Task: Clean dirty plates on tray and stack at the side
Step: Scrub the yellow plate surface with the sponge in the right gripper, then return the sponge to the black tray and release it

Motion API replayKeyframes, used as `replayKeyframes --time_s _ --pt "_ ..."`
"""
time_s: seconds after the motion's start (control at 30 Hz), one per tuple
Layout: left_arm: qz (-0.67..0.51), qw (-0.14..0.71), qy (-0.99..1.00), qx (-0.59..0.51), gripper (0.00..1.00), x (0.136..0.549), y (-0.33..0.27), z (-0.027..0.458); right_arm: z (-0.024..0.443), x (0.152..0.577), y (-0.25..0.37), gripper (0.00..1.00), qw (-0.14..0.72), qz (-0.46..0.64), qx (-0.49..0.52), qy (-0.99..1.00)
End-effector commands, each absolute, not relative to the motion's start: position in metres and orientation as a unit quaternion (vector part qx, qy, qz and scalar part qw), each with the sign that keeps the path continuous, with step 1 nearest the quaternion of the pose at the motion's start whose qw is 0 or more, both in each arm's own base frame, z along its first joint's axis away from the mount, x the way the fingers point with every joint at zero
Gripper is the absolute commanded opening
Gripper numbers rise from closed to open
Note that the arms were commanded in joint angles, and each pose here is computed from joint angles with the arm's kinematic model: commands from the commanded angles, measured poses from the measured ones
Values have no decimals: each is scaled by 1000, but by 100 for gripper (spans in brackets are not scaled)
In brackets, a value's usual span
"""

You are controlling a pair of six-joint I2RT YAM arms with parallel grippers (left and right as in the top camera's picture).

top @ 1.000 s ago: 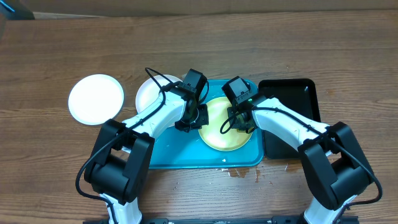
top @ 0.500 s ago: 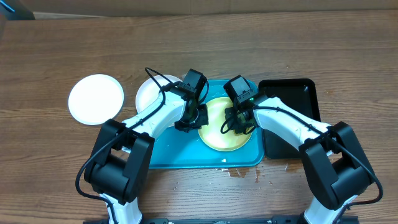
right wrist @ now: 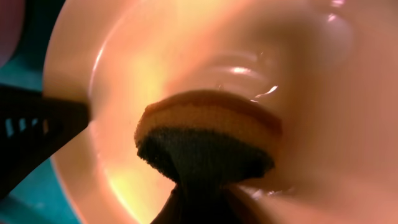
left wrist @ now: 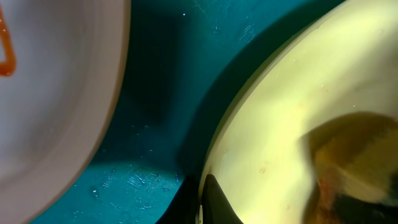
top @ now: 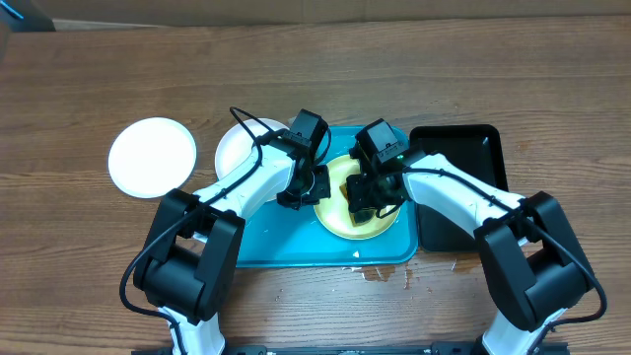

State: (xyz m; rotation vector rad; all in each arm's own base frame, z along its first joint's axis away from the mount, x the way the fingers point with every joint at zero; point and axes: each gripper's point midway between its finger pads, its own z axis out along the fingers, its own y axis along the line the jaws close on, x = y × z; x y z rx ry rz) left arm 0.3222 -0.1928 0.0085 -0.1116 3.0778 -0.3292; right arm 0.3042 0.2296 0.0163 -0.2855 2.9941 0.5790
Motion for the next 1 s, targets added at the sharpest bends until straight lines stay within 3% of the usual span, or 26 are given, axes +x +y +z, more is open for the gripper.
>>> replayKeyframes --time_s 0.0,0.23,0.63,0.87,0.93,0.97 --pt "-100 17 994 -43 4 322 -191 3 54 332 237 4 45 265 -73 960" --pt "-99 17 994 -43 4 322 -191 3 89 361 193 4 53 293 -60 953" --pt "-96 19 994 -43 7 322 -190 3 60 373 40 4 48 130 91 986" --pt "-95 21 995 -39 7 323 -190 2 40 360 8 4 37 65 112 991" --pt "-95 22 994 -39 7 323 -190 2 36 362 8 9 43 64 112 991" --pt "-95 21 994 -39 7 323 -190 2 34 363 8 19 47 65 112 990"
